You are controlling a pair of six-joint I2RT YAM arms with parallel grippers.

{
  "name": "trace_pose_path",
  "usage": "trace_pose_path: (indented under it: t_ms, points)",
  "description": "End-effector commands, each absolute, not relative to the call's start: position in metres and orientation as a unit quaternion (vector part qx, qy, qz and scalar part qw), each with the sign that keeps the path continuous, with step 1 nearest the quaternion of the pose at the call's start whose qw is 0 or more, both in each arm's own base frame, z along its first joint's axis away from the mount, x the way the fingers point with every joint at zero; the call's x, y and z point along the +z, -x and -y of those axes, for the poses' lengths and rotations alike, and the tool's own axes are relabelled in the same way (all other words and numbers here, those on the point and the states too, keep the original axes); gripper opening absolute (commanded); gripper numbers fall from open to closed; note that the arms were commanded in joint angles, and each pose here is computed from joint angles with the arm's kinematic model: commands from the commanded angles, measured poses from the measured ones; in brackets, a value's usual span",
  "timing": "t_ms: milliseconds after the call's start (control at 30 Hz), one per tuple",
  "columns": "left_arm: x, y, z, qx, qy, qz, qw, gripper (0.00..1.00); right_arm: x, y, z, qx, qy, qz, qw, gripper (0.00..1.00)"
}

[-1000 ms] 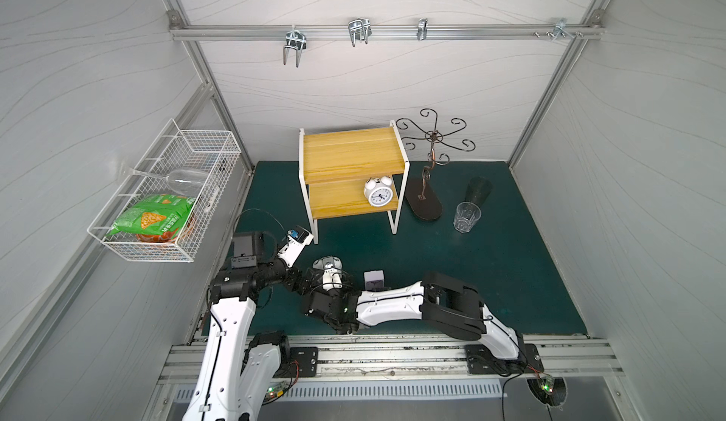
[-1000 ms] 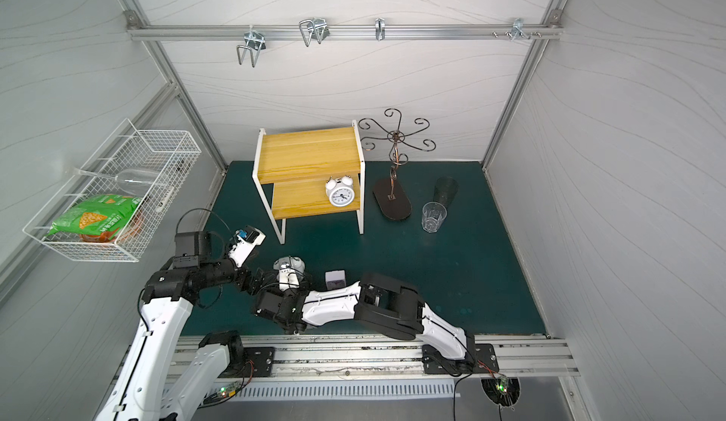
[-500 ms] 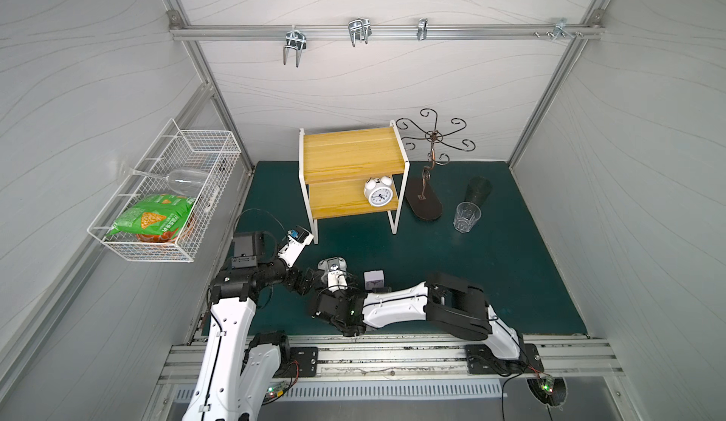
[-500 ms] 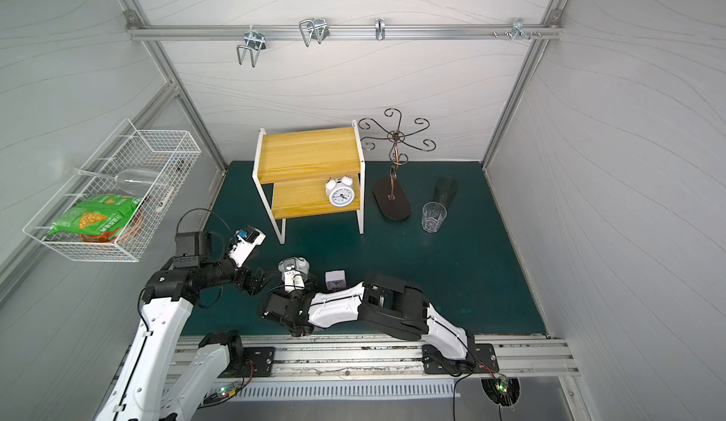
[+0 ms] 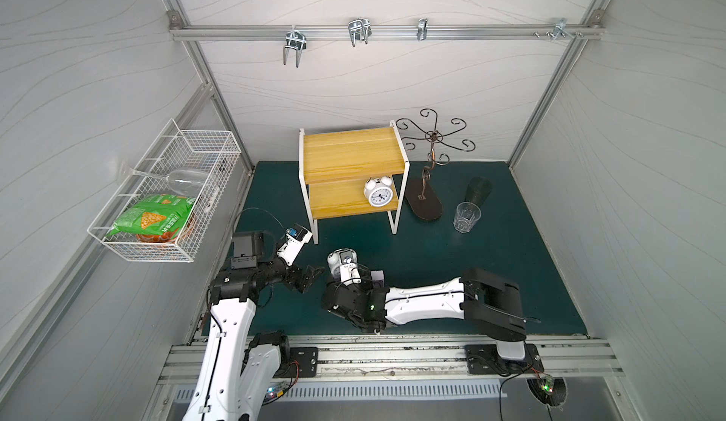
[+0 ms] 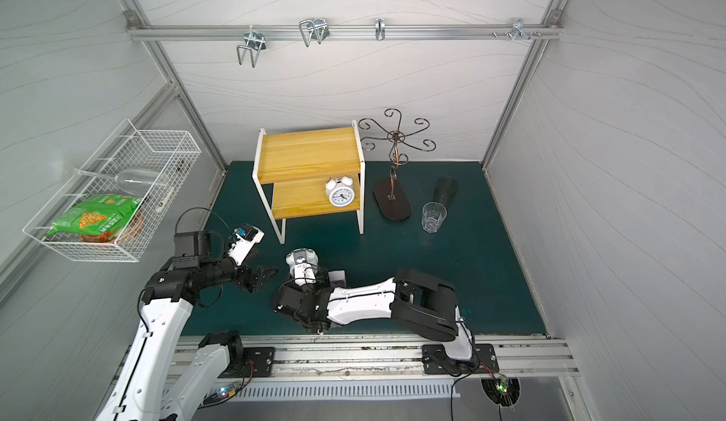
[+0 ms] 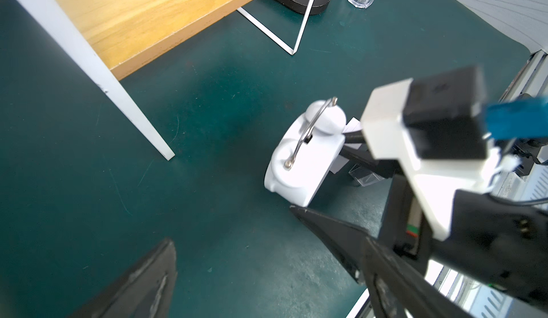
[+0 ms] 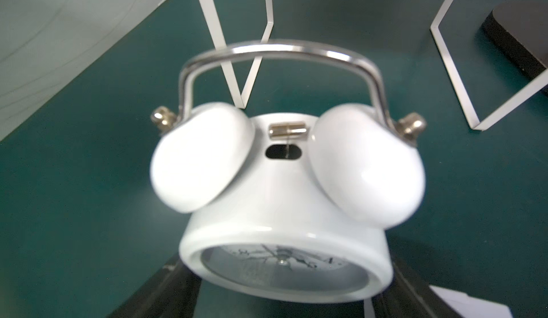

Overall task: Place the alarm clocks on the shelf by style
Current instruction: Pick up the alarm from the center of the board, then place the alarm on the shelf.

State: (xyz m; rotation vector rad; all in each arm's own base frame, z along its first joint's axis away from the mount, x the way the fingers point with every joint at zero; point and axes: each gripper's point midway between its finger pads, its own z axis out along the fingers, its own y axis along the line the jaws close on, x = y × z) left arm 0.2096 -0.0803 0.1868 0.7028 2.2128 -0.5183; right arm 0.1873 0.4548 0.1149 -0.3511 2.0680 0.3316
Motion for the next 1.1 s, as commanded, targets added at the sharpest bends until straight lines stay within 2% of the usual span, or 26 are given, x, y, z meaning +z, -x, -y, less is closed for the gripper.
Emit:
trace_pose_path:
  t_ms: [0,600,1067]
  points:
    - [0.192,-0.215,0.081,-0.203,-0.275,-0.856,0.388,0.99,0.146,-0.198,-0.448,0.139,0.135,-0.842,0.503,0.7]
    - [0.18,-0.212,0.089,-0.238,-0.258,-0.853,0.386,0.99,0.23,-0.249,-0.457,0.16,0.152,-0.823,0.523,0.68]
    - [0.176,-0.211,0.089,-0.241,-0.26,-0.854,0.38,0.99,0.263,-0.28,-0.475,0.169,0.151,-0.812,0.537,0.66]
